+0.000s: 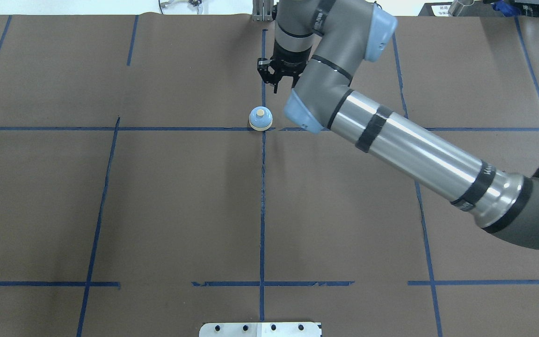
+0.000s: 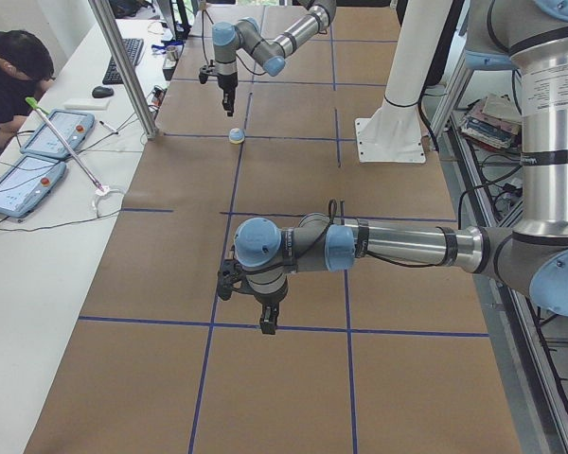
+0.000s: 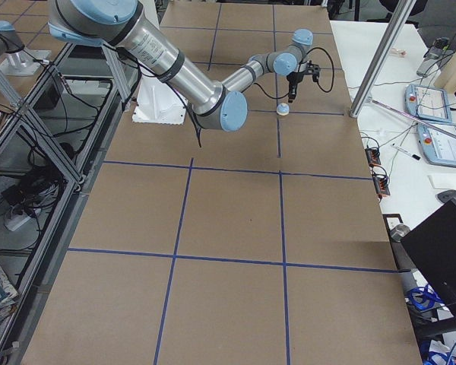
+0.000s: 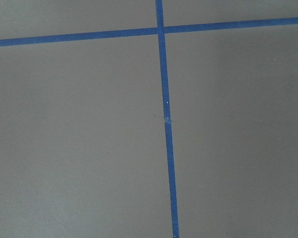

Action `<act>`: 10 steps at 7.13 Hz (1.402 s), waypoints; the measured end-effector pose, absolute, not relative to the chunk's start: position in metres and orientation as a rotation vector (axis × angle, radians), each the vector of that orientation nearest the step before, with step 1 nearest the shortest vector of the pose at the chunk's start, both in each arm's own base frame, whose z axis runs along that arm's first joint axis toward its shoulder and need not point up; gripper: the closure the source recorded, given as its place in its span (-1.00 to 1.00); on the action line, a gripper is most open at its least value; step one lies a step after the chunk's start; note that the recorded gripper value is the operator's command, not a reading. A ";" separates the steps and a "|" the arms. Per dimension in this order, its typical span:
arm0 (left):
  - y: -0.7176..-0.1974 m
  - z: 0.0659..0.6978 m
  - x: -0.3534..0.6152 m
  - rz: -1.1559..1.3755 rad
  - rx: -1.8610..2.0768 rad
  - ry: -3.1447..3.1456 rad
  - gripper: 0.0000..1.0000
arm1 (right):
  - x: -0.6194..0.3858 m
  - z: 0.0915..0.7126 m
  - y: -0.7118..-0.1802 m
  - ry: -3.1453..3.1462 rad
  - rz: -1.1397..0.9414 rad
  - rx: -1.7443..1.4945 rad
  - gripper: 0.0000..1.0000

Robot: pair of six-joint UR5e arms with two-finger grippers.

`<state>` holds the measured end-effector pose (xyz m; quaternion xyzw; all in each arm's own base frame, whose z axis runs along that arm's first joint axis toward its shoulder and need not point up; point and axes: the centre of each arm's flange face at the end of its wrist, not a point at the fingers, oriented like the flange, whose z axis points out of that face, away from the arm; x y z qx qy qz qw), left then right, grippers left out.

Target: Place and press bell with both arms

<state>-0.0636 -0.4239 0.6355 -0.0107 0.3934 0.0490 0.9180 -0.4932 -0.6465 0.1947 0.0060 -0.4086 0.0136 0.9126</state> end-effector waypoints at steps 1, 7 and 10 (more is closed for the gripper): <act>-0.424 0.636 -0.064 0.102 -0.021 0.807 -1.00 | -0.441 0.239 -0.636 -0.830 -0.029 0.033 -1.00; -0.426 0.638 -0.064 0.115 0.000 0.800 -1.00 | -0.094 0.518 -0.499 -0.729 -0.329 0.147 -1.00; -0.425 0.645 -0.063 0.111 -0.005 0.801 -1.00 | 0.002 0.606 -0.423 -0.748 -0.230 0.066 -1.00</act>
